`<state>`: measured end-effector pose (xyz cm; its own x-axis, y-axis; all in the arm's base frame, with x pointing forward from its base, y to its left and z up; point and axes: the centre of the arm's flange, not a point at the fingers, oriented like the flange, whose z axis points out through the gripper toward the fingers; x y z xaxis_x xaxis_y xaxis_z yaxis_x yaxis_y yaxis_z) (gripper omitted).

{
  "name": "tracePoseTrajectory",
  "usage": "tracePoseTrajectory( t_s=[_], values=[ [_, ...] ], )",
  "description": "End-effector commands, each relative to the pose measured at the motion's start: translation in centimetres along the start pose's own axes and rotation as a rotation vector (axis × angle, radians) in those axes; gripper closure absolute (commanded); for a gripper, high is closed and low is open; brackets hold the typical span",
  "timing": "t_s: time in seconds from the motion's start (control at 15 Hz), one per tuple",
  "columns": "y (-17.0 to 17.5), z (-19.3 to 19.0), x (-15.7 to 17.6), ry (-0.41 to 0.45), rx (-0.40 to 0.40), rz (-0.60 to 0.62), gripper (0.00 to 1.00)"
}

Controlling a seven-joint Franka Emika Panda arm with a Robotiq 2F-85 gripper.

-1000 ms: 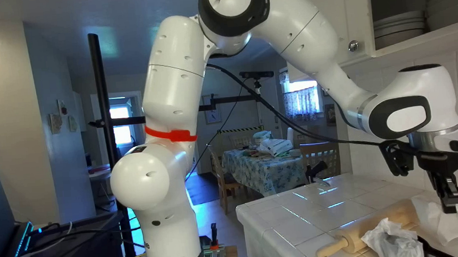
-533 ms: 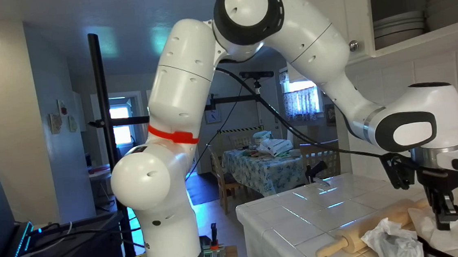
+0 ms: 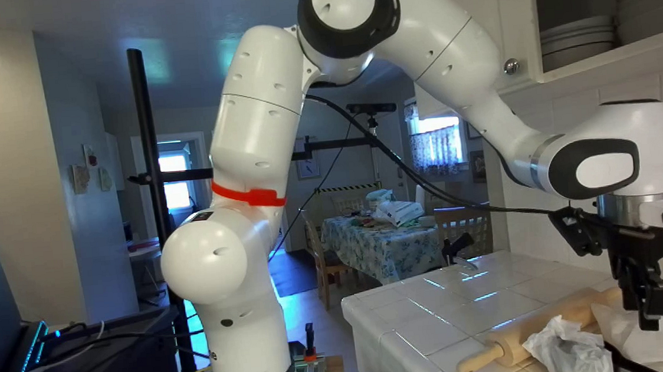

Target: Use the tissue to wipe the cabinet's right door

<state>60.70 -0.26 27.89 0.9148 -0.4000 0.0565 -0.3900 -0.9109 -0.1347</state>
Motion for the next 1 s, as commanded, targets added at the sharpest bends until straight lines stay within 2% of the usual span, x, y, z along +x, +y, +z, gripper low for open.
tracePoseTrajectory(
  t_s=[0.0,0.13,0.2,0.53,0.93],
  values=[
    [0.9,-4.3,-2.0,-0.034,-0.010,-0.104,0.15],
    [1.1,-6.6,-3.3,-0.069,-0.036,-0.157,0.01],
    [1.4,-7.6,-4.0,-0.083,-0.058,-0.181,0.00],
    [3.3,-11.8,-7.0,-0.121,-0.172,-0.244,0.00],
    [3.8,-16.3,-10.4,-0.060,-0.181,-0.270,0.00]
  ],
)
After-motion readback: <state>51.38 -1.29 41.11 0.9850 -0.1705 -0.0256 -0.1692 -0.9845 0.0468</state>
